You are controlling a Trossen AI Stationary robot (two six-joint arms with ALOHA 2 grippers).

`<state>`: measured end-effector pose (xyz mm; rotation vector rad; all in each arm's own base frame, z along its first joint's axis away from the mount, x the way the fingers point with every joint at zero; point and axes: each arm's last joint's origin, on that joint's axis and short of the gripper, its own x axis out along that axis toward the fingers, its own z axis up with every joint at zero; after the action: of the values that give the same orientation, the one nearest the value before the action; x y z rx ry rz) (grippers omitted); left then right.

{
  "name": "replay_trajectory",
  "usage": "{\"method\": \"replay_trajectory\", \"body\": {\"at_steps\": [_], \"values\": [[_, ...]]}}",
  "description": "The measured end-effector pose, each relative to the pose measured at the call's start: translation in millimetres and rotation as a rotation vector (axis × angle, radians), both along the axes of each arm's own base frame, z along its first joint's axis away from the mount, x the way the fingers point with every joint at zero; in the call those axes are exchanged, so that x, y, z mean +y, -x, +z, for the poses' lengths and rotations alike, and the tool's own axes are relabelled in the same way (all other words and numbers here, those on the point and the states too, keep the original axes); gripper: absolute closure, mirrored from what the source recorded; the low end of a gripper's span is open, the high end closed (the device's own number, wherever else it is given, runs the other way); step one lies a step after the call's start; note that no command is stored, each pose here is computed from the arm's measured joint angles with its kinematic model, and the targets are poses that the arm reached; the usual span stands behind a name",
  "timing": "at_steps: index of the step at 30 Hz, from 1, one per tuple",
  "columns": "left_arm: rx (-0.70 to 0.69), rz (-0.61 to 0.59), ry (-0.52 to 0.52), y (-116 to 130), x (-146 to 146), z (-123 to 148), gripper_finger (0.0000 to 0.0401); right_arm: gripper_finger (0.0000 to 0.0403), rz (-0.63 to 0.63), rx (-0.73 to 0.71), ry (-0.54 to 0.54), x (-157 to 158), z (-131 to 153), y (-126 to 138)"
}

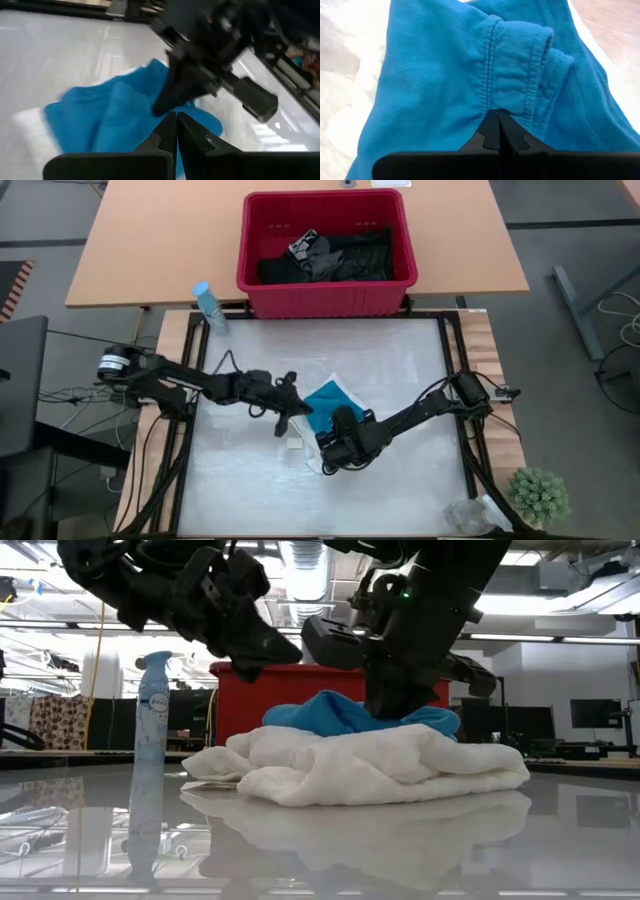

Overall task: Fold laundry
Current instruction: Stack the blue shorts on the white shirt

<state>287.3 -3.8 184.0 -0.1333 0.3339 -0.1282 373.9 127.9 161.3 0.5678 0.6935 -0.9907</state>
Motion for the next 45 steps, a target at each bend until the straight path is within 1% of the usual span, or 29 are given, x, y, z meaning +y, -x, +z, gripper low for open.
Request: {"method": "replay_trajectory", "body": {"at_steps": [4,10,13,16,19,21,23,24,27,29,34,36,42,45], "values": [[0.055,-0.027,-0.037,-11,-6,-30,0.0401,0.0388,0.006,0.003,0.000,0,0,0],[0.149,0.000,0.020,-18,-1,-60,0.0401,0.0385,0.013,-0.008,-0.001,3,4,2],[0.173,-0.018,0.041,-18,-1,-63,0.0401,0.0377,0.021,-0.067,0.037,8,22,5],[0.174,-0.023,0.042,-18,-1,-63,0.0401,0.0373,0.032,-0.178,0.106,15,50,8],[0.169,-0.024,0.055,-18,-2,-62,0.0401,0.0380,0.135,-0.232,0.123,21,61,0],[0.172,-0.025,0.058,-18,-1,-63,0.0401,0.0388,0.239,-0.238,0.123,25,58,-12],[0.175,-0.024,0.062,-18,-2,-63,0.0401,0.0390,0.290,-0.237,0.138,25,54,-19],[0.176,-0.025,0.067,-18,-2,-63,0.0401,0.0390,0.287,-0.227,0.141,24,50,-21],[0.178,-0.025,0.071,-17,-2,-63,0.0401,0.0388,0.227,-0.201,0.115,19,37,-21],[0.180,-0.024,0.073,-17,-2,-63,0.0401,0.0384,0.212,-0.177,0.090,19,23,-21],[0.182,-0.028,0.075,-17,-2,-63,0.0401,0.0386,0.236,-0.131,-0.008,27,-2,-18],[0.182,-0.028,0.078,-17,-2,-63,0.0401,0.0386,0.260,-0.094,-0.026,33,-13,-16],[0.185,-0.024,0.103,-17,-2,-63,0.0401,0.0385,0.245,-0.089,-0.044,33,-19,-17],[0.193,-0.044,0.155,-18,-3,-62,0.0401,0.0377,0.251,-0.098,-0.043,32,-9,-18]]}}
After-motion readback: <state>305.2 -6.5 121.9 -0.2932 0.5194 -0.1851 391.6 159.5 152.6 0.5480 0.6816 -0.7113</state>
